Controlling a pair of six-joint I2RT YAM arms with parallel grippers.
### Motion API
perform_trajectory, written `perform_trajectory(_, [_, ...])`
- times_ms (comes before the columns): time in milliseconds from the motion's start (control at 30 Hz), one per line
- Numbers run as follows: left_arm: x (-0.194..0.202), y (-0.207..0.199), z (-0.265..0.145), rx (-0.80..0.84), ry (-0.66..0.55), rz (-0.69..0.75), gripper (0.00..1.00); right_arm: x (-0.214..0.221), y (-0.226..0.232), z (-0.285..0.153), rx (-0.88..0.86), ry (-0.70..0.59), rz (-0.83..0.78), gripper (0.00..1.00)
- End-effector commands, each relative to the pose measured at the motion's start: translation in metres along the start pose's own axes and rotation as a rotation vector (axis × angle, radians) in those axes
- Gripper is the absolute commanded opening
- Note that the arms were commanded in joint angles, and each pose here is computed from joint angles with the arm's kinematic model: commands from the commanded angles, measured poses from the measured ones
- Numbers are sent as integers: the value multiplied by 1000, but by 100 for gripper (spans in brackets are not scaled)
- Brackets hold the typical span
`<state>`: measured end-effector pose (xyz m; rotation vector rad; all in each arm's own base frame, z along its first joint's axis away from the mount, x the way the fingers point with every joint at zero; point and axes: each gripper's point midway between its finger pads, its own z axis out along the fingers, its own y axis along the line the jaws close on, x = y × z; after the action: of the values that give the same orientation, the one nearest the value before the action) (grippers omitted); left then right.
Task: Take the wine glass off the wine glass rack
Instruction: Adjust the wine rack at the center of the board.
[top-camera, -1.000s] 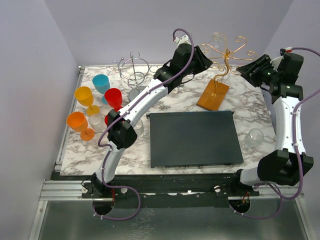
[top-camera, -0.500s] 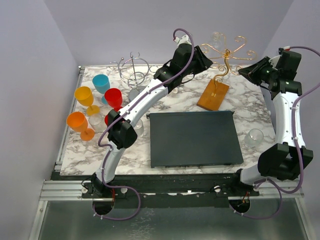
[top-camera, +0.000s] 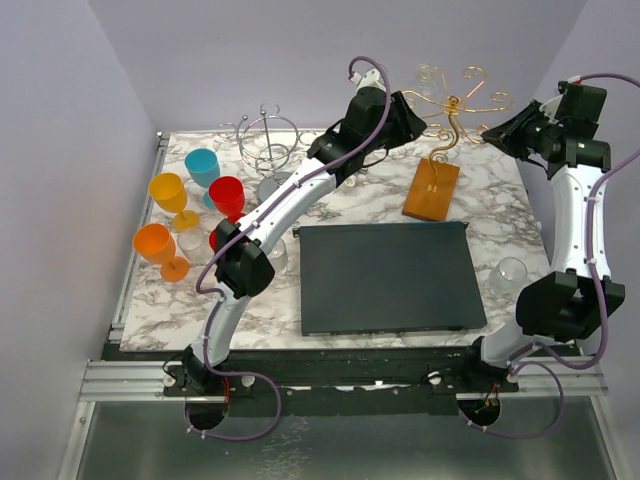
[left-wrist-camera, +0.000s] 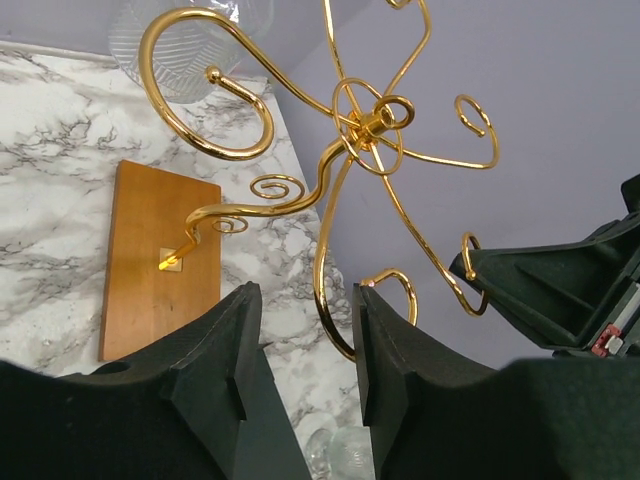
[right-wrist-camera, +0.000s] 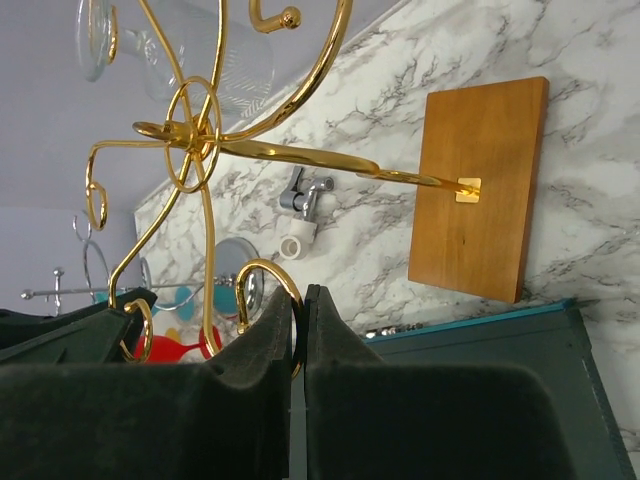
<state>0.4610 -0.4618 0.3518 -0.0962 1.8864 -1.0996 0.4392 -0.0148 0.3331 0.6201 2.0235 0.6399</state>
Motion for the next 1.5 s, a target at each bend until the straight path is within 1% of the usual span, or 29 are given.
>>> perform_trajectory(0, [-18, -18, -21, 25, -28, 58, 48, -6, -32, 13, 137, -3, -39, 0])
perform_trajectory(267, [-41, -23, -37, -2, -98, 140, 53, -18, -55, 18, 214, 16, -54, 0])
perform_trajectory(433, [-61, -28, -35, 21, -143, 166, 55, -23, -66, 24, 244, 38, -79, 0])
perform_trajectory(533, [-79, -29, -29, 54, -170, 142, 57, -23, -66, 25, 238, 39, -100, 1])
perform_trajectory(633, [-94, -21, -20, 85, -187, 107, 58, -24, -71, 25, 258, 32, -130, 1])
perform_trajectory(733, [-104, -14, -12, 138, -189, 47, 58, -27, -82, 24, 310, 31, -151, 1])
perform_trajectory(867, [-117, -4, 3, 227, -207, -13, 58, -27, -85, 24, 320, 31, -183, 0])
perform_trajectory(1000, [-117, 6, 21, 310, -198, -97, 57, -26, -94, 24, 367, 35, -218, 1])
perform_trajectory(1167, [-113, 5, 33, 386, -223, -138, 57, -25, -99, 23, 408, 33, -232, 1])
perform_trajectory(1300, [-110, 4, 39, 391, -240, -165, 57, -26, -100, 22, 421, 21, -230, 0])
perform_trajectory(1467, [-99, -2, 39, 381, -228, -171, 57, -37, -115, 18, 523, -11, -239, 1])
